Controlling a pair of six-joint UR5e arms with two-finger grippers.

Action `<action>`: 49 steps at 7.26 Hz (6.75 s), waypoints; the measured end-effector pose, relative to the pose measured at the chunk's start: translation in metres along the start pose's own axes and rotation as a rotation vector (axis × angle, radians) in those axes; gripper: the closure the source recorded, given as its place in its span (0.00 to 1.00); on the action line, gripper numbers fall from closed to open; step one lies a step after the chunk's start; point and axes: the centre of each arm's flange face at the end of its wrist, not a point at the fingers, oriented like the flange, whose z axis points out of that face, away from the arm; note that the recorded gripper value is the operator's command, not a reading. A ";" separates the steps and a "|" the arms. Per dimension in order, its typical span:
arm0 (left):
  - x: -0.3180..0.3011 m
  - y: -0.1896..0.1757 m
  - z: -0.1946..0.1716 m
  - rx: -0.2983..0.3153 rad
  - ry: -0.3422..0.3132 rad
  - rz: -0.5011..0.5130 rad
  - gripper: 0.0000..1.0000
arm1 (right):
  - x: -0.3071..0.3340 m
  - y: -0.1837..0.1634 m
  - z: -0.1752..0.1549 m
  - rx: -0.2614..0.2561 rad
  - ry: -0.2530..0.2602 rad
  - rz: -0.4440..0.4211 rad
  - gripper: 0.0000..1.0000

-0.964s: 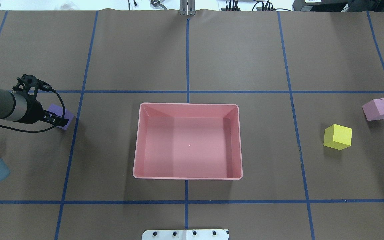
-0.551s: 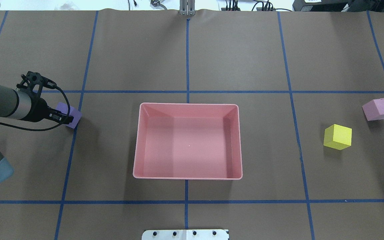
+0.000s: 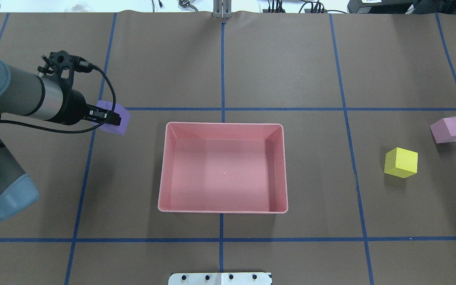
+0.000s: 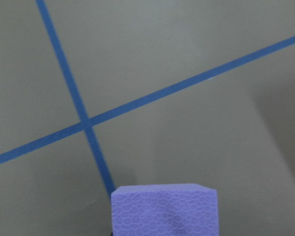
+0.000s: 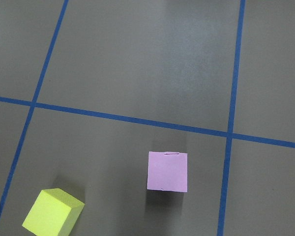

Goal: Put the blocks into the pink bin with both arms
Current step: 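Carry the purple cube into the pink bin and release it with the left gripper, then lower the right gripper onto the yellow cube and grasp it while the left gripper withdraws, then carry the yellow cube into the pink bin and release it with the right gripper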

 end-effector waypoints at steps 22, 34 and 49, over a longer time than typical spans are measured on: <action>0.057 0.047 0.018 0.009 -0.141 0.221 0.00 | -0.198 0.099 0.224 0.191 0.206 0.373 0.06; 0.012 0.033 0.004 -0.047 -0.141 0.290 0.00 | -0.251 0.082 0.214 0.253 0.156 0.156 0.88; -0.412 0.238 -0.088 0.004 -0.181 -0.198 0.00 | -0.599 -0.027 0.139 0.176 0.162 0.138 0.00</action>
